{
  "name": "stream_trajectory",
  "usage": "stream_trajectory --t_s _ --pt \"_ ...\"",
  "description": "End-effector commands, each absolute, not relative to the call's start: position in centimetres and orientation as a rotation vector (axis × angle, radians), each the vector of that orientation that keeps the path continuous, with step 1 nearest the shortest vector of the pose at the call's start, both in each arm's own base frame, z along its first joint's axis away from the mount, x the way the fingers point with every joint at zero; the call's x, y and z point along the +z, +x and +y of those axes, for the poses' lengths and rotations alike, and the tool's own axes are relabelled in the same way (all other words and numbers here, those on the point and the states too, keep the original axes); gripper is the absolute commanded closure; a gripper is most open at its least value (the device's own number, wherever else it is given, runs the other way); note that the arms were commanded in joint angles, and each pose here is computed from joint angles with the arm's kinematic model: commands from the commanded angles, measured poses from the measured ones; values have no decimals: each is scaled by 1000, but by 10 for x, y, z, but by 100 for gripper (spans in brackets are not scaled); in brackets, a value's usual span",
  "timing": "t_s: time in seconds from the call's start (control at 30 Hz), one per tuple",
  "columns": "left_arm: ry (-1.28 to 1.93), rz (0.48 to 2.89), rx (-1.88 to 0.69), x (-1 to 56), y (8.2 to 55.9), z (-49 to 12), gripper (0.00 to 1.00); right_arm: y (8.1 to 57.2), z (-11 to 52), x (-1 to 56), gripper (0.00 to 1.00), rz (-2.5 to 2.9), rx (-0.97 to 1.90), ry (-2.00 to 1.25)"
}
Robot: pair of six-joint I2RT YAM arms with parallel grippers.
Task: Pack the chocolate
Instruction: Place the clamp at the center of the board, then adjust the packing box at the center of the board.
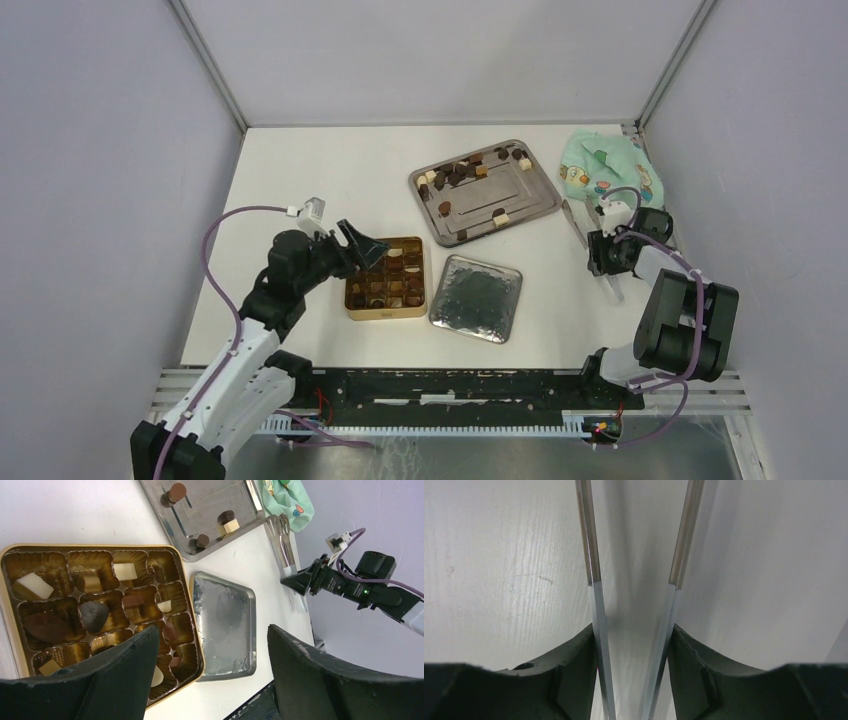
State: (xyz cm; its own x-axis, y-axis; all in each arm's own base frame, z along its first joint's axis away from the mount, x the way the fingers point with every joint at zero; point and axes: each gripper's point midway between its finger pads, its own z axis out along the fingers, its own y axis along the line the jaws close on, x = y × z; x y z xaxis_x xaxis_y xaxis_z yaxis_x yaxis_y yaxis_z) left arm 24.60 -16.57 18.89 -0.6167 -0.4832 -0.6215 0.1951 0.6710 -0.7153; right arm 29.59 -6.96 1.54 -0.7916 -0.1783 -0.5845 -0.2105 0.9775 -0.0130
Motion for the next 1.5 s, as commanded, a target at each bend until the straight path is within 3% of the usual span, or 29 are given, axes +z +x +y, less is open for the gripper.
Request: stream_trajectory --t_s 0.0,0.2,0.33,0.43,0.57,0.83,1.0,1.37,1.47 --pt "-198 1943 -1022 218 252 -174 17 298 -77 15 42 2493 35 -262" --pt "-162 2048 -898 203 251 -180 22 302 -79 33 20 2449 34 -276" --pt "-189 2156 -635 184 255 -159 29 312 -81 58 2 2397 27 -321" --pt "-213 2216 -415 173 259 -132 42 323 -75 84 2 2328 53 -393" --pt "-185 2277 -210 159 266 -107 45 334 -45 115 2 2216 231 -524" --pt "-217 2455 -113 109 274 -88 52 328 74 163 2 1885 713 -762" --pt "-213 2523 -61 89 275 -86 61 309 144 173 2 1769 797 -1024" --pt "-195 2574 -20 62 290 -86 80 291 163 158 2 1800 851 -1089" --pt "-188 2563 -26 63 294 -87 93 289 163 158 2 1793 847 -1093"
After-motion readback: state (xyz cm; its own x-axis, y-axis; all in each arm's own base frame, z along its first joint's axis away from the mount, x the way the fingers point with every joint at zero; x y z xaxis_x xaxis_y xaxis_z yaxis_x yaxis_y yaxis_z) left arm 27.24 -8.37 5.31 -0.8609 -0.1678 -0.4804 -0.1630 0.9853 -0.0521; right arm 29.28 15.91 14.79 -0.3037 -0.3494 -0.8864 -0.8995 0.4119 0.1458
